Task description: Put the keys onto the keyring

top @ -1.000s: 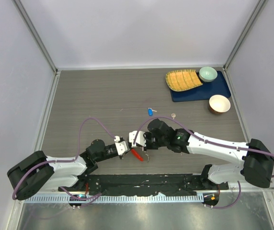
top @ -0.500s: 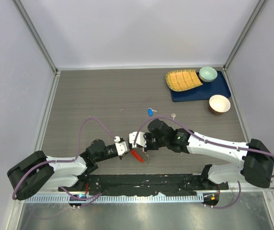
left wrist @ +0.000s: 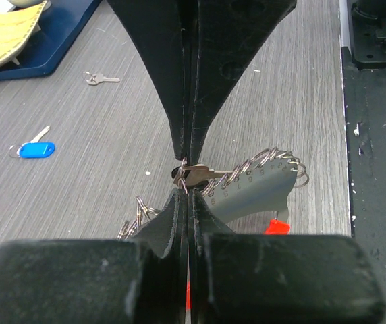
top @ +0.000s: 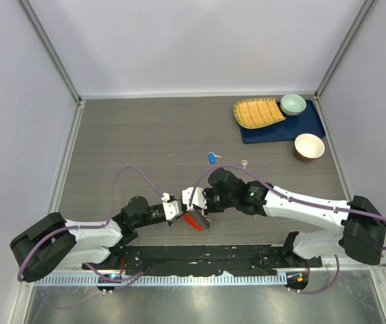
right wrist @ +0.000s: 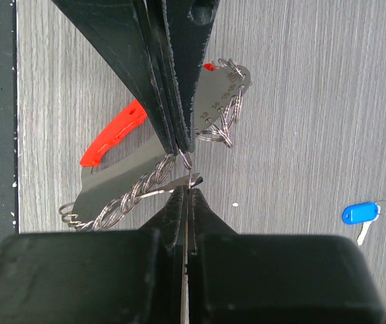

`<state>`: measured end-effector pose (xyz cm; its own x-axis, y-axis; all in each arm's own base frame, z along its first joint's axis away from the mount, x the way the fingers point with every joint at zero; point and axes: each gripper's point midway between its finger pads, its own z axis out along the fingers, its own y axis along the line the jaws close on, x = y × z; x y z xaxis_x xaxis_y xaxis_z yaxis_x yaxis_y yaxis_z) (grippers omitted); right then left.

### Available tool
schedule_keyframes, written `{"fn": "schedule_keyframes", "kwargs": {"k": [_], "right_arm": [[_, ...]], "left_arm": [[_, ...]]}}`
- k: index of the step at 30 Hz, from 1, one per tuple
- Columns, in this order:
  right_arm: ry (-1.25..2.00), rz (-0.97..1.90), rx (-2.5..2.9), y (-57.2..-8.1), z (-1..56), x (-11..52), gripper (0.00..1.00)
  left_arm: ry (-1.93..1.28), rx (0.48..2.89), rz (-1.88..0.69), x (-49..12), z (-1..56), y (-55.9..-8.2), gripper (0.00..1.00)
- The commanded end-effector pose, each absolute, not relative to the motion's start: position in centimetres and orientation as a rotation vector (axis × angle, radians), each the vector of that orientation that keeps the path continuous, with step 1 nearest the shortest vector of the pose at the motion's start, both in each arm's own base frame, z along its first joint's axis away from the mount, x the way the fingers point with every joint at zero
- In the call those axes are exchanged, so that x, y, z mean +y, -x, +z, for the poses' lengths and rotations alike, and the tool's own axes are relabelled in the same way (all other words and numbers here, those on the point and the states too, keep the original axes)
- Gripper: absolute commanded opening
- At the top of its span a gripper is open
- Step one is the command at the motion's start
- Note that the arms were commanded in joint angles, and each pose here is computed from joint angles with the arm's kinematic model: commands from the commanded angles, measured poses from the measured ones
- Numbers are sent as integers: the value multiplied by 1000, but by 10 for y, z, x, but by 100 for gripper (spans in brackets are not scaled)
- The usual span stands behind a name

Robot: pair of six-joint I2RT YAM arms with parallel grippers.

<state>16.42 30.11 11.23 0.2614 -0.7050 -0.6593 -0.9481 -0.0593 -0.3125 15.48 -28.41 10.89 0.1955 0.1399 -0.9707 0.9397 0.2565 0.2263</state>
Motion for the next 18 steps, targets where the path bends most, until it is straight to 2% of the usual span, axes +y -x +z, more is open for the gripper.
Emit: {"fn": "schedule_keyframes", "kwargs": {"k": [1,18], "right_arm": [[1809,494,1384,-159,137,318,1],[1839,501,1333,-148,141,325,1]], "left_arm": [[-1178,1137,-817,-294,134,-154,0],[-1166,1140,-804,-294,135,-158,0]]}}
